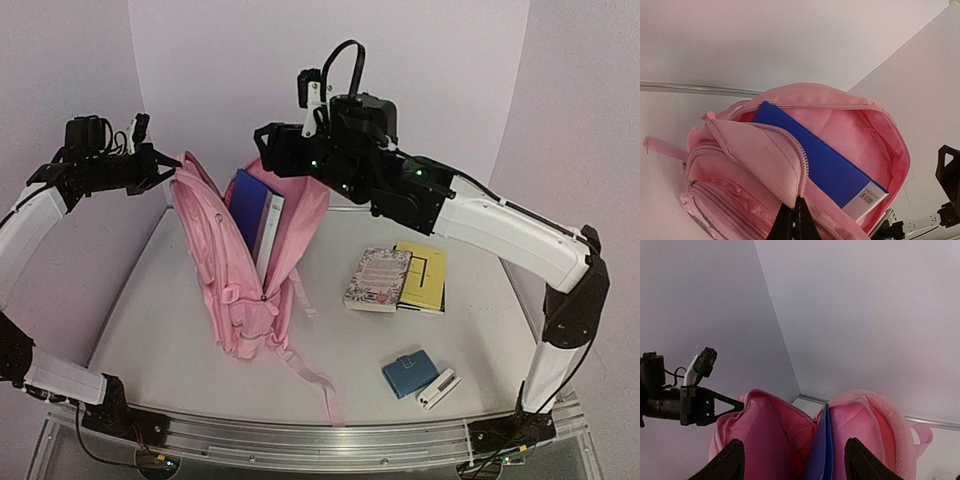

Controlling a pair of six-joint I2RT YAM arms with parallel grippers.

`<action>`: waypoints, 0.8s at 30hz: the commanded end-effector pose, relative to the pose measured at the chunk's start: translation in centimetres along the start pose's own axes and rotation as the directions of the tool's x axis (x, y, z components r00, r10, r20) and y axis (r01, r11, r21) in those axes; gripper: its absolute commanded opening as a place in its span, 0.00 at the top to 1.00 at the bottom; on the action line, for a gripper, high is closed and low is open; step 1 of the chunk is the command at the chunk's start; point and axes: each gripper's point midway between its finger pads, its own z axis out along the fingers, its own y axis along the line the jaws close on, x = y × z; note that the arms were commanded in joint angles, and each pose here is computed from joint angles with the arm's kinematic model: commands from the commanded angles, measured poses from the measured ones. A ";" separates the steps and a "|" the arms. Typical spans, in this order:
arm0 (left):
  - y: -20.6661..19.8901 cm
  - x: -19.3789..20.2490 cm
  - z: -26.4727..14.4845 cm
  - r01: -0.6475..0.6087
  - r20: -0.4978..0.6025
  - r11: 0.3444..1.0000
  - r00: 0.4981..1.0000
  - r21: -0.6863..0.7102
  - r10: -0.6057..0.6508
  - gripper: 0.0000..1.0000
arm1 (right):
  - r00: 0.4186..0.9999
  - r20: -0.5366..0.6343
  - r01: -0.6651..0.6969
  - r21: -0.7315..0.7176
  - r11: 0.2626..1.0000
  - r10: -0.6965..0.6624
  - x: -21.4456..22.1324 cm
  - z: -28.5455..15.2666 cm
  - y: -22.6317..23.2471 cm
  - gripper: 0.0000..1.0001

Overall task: Pack the student bag
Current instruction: Place the files in the student bag.

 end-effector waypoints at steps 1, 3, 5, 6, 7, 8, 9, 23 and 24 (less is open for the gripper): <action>-0.5 0.5 -1.0 -0.016 -0.007 1.000 1.000 -0.006 0.016 1.00 | 0.985 -0.169 -0.039 -0.071 0.997 0.027 4.0 1.1 0.4 0.36; -0.5 0.5 -1.1 -0.016 -0.008 1.000 1.000 -0.005 0.016 1.00 | 0.981 -0.191 -0.047 -0.056 0.997 0.035 4.9 1.6 -0.4 0.40; -0.6 0.5 -1.1 -0.017 -0.005 1.000 1.000 -0.006 0.017 1.00 | 0.976 -0.212 -0.054 -0.042 0.998 0.044 5.7 2.1 -1.0 0.44; -0.6 0.5 -1.2 -0.016 -0.006 1.000 1.000 -0.006 0.016 1.00 | 0.975 -0.218 -0.055 -0.037 0.998 0.046 6.0 2.4 -1.2 0.46; -0.6 0.5 -1.2 -0.016 -0.006 1.000 1.000 -0.006 0.016 1.00 | 0.973 -0.226 -0.056 -0.035 0.998 0.047 6.2 2.5 -1.4 0.48; -0.6 0.5 -1.2 -0.016 -0.006 1.000 1.000 -0.007 0.016 1.00 | 0.970 -0.237 -0.058 -0.037 0.998 0.048 6.6 2.8 -1.5 0.50; -0.6 0.5 -1.2 -0.016 -0.006 1.000 1.000 -0.008 0.016 1.00 | 0.968 -0.248 -0.056 -0.039 0.998 0.045 7.0 2.9 -1.4 0.51; -0.5 0.1 -1.4 -0.014 0.008 1.000 1.000 -0.023 0.014 1.00 | 0.944 -0.329 -0.051 -0.042 0.998 0.035 9.6 2.3 -1.7 0.89; -0.5 0.1 -1.4 -0.012 0.011 1.000 1.000 -0.028 0.012 1.00 | 0.942 -0.335 -0.056 -0.045 0.997 0.038 9.7 2.1 -1.7 0.91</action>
